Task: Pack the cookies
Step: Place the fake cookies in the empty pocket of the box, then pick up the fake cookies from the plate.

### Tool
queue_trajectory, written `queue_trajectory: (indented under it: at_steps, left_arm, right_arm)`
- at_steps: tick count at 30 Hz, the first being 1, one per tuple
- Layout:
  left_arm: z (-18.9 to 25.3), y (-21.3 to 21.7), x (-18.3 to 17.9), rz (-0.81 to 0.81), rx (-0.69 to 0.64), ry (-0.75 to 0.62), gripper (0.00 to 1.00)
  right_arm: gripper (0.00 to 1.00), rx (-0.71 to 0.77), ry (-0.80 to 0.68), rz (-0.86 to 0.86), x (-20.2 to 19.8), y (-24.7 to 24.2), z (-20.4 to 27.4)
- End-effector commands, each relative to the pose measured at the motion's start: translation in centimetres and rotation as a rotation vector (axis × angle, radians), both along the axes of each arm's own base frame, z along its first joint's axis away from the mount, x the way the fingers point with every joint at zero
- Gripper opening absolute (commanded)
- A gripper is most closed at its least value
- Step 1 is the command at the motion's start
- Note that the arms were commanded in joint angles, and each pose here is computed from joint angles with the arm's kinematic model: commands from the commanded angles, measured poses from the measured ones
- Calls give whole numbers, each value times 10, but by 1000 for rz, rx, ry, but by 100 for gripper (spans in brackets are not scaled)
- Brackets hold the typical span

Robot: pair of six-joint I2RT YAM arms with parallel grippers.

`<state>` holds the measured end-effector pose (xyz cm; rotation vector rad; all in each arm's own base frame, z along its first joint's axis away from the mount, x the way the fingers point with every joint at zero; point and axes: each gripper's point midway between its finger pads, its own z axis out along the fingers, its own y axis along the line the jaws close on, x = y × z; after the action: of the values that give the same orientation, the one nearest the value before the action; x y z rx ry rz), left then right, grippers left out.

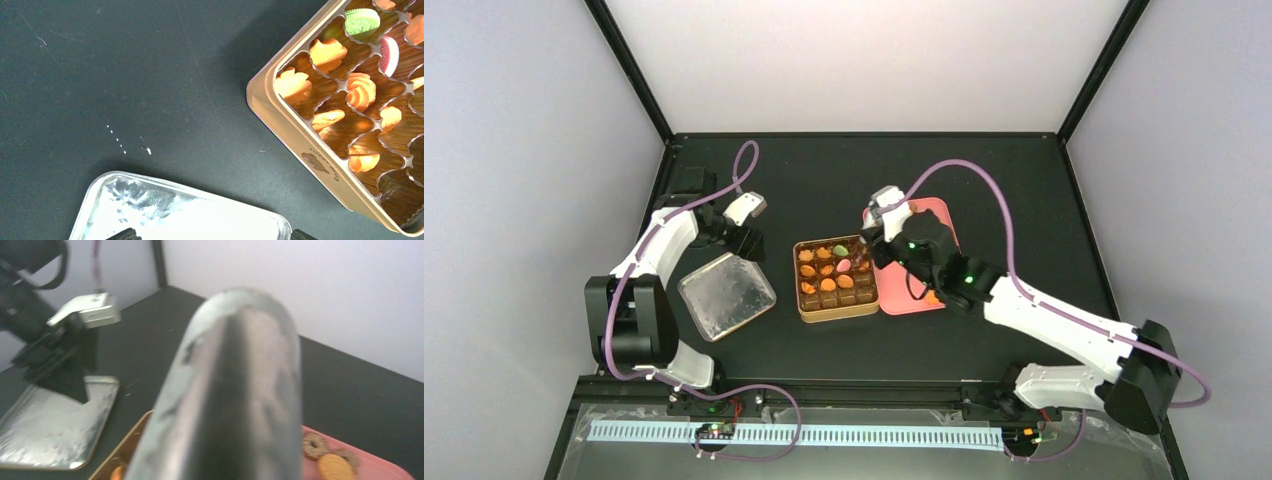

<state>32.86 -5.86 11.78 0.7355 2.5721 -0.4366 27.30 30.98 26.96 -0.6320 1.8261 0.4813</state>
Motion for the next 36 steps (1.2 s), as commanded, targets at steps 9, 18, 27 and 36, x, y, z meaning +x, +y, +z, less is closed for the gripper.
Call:
queue_trajectory:
  at_steps: [9, 18, 27, 36]
  left_arm:
    - [14, -1, 4, -12, -21, -41, 80]
    - [11, -1, 4, -14, -21, -36, 80]
    - [10, 0, 3, -14, -13, -34, 80]
    - [9, 1, 4, -12, -15, -32, 80]
  right_arm:
    - [36, -81, 63, -446, 40, -135, -41]
    - [36, -107, 121, -575, 50, -169, -73]
    - [39, -103, 136, -573, 57, -170, -87]
    - [39, -107, 175, -586, 56, -176, -105]
